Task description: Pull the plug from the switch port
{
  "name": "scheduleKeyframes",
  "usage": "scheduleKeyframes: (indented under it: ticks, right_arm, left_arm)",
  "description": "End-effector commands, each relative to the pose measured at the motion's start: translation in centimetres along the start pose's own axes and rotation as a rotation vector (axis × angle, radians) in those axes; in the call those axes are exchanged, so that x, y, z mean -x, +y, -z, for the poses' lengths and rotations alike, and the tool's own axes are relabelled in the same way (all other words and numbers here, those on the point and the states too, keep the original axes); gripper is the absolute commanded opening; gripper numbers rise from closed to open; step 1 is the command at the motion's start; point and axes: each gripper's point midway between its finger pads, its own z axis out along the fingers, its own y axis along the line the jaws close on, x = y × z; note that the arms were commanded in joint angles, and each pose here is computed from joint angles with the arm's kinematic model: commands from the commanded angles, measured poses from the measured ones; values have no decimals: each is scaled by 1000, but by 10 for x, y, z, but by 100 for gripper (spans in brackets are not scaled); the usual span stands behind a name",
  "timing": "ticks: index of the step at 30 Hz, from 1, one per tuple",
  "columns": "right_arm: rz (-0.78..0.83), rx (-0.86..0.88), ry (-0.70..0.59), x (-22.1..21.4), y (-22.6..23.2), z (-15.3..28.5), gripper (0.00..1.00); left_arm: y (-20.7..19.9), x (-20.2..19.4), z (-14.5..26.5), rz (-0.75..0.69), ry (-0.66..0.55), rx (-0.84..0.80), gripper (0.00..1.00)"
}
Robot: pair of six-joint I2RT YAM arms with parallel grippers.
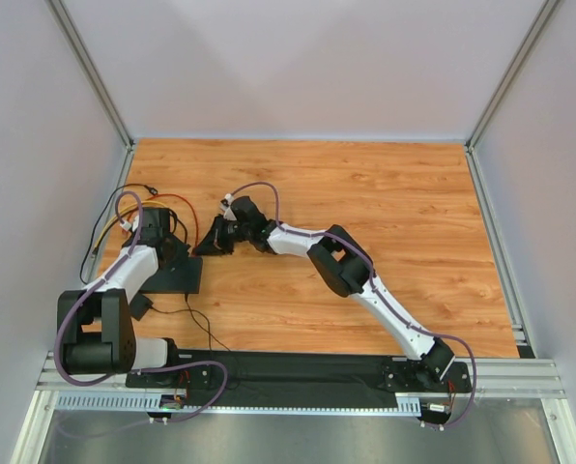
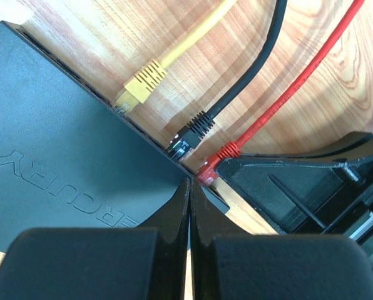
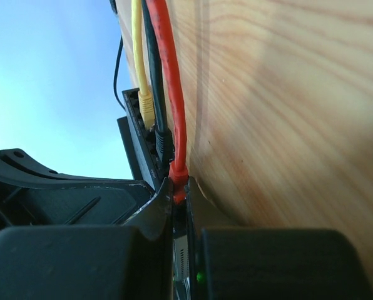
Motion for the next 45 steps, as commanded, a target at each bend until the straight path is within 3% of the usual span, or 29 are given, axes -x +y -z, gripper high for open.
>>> scheduleKeyframes:
  ticks: [1,10,13,27,33,38,41,45]
  right_arm:
    - [-63,-142,-49,-10,-52,-1,0]
    - [63,-62,-53,2,-11,-3,0]
    - [93,-108,-61,11,-20,-5,0]
    - [103,-12,-180,44,12,7,0]
    - [183,-177,-262,56,-13,10,0]
    - [66,8,-181,48,7,3,0]
    - [188,-113,-283,69,4,11,0]
    - [196,-131,-265,66,5,11,0]
  left_arm:
    - [72,-66,0,-60,230,229,0]
    - [69,-72,5,-81,278,211,0]
    - [69,-71,5,-95,281,213,0]
    - [79,-71,5,-106,276,266,0]
    - [78,-70,5,-113,289,274,0]
    - [79,-70,4,-110,285,274,0]
    - [78,-70,4,-111,281,270,0]
    - [79,-70,4,-116,285,272,0]
